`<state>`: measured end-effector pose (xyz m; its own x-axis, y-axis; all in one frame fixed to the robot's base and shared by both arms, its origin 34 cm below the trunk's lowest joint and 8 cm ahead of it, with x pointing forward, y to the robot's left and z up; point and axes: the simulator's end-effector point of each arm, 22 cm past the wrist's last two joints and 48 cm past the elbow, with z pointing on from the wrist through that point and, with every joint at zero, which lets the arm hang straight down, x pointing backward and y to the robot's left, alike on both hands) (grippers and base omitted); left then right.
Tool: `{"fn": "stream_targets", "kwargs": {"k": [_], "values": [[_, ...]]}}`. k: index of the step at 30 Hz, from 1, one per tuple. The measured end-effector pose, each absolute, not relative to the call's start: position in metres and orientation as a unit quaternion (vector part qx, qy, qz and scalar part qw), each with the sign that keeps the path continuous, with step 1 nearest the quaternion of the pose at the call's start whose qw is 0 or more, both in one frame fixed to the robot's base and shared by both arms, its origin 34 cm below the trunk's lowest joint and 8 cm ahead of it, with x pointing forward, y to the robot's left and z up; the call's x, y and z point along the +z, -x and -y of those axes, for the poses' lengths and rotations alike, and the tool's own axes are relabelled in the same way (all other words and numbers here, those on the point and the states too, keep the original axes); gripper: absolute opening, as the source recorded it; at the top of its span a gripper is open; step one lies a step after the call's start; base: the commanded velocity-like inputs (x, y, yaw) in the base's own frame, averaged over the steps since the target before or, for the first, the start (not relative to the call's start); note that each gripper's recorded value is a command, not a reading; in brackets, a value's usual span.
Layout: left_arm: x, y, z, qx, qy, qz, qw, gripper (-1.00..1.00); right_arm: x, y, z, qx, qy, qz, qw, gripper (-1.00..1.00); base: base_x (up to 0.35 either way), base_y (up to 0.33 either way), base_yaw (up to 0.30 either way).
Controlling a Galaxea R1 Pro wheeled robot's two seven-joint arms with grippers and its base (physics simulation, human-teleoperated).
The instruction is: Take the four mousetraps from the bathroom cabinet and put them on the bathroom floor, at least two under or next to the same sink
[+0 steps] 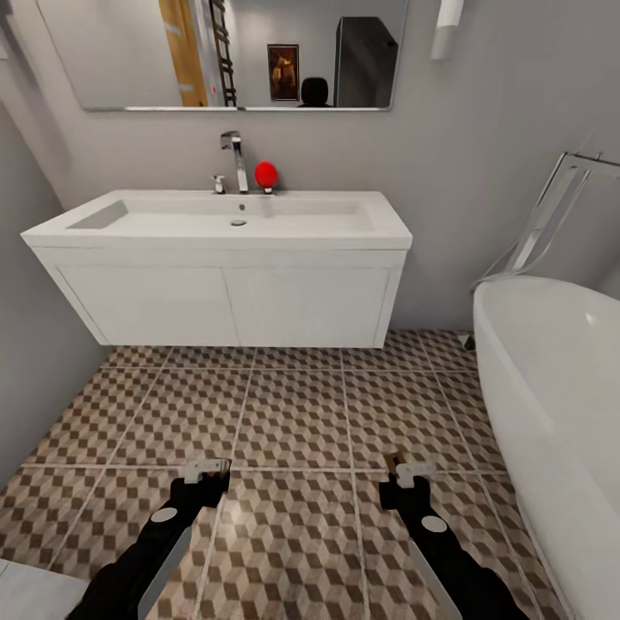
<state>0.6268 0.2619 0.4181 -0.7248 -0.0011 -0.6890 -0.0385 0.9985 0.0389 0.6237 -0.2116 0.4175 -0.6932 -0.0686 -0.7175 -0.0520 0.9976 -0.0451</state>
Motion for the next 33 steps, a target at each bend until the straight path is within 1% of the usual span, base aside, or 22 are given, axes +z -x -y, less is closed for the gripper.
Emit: {"fn": "stream_targets", "kwargs": {"k": [33], "values": [[0.317, -0.596, -0.261, 0.026, 0.01, -0.939, 0.343, -1.0, 0.319, -0.595, 0.211, -0.009, 0.034, -0.93, 0.366, -1.0, 0.0, 0.0, 0.0]]}}
